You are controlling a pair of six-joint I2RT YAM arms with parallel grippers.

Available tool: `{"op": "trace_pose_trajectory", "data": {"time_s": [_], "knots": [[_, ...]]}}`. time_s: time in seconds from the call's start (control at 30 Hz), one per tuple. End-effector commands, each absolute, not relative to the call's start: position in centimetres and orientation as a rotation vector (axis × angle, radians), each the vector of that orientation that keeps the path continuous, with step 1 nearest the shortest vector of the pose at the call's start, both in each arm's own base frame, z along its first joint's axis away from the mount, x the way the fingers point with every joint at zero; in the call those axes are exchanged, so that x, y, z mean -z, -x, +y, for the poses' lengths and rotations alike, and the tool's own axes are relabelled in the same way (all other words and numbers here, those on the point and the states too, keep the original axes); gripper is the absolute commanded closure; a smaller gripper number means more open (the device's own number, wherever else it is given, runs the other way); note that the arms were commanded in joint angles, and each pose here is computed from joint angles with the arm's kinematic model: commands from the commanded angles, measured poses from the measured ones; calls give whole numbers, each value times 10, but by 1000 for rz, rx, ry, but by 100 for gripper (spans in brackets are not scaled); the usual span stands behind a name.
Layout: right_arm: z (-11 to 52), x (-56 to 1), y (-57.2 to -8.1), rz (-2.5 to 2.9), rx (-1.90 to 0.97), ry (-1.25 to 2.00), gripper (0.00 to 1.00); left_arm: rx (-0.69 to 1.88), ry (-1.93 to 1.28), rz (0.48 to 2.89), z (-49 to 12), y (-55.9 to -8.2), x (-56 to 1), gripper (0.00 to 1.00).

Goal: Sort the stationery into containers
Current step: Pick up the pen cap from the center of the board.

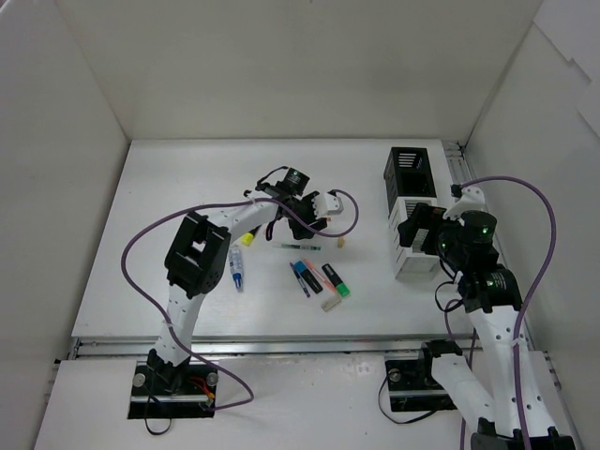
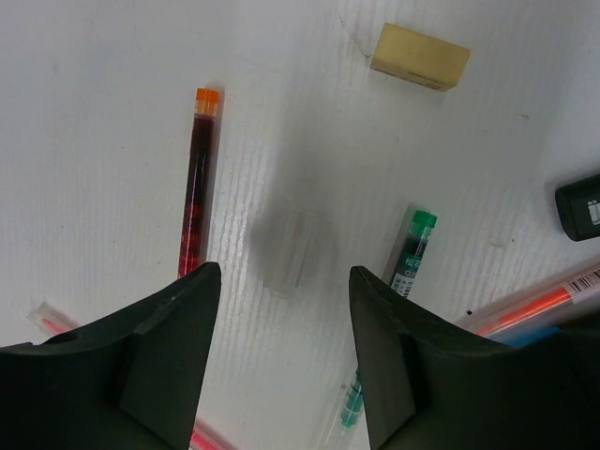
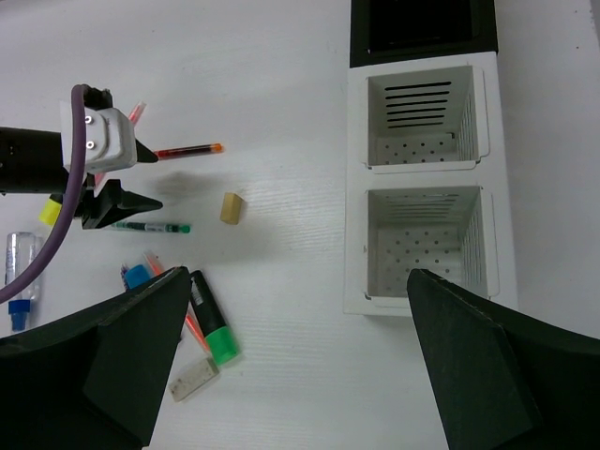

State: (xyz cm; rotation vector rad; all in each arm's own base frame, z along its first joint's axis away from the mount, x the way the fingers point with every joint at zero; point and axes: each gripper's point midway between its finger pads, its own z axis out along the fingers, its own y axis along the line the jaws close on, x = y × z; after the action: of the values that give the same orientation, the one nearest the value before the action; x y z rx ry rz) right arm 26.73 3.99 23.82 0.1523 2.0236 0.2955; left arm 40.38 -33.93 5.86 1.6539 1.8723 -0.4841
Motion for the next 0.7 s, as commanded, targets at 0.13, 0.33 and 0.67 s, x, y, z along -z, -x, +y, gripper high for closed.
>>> {"op": "trace_pose_trajectory", "data": {"time_s": [0.13, 0.33, 0.67], "knots": [[41, -254, -276, 1983, -303, -123, 2, 471, -1648, 1783, -346, -415, -78, 53], [39, -252, -275, 1983, -290, -134, 2, 462, -1632, 1861, -339, -411, -68, 54], [40, -251, -276, 1995, -294, -136, 2, 522, -1575, 1972, -337, -409, -53, 54]]}}
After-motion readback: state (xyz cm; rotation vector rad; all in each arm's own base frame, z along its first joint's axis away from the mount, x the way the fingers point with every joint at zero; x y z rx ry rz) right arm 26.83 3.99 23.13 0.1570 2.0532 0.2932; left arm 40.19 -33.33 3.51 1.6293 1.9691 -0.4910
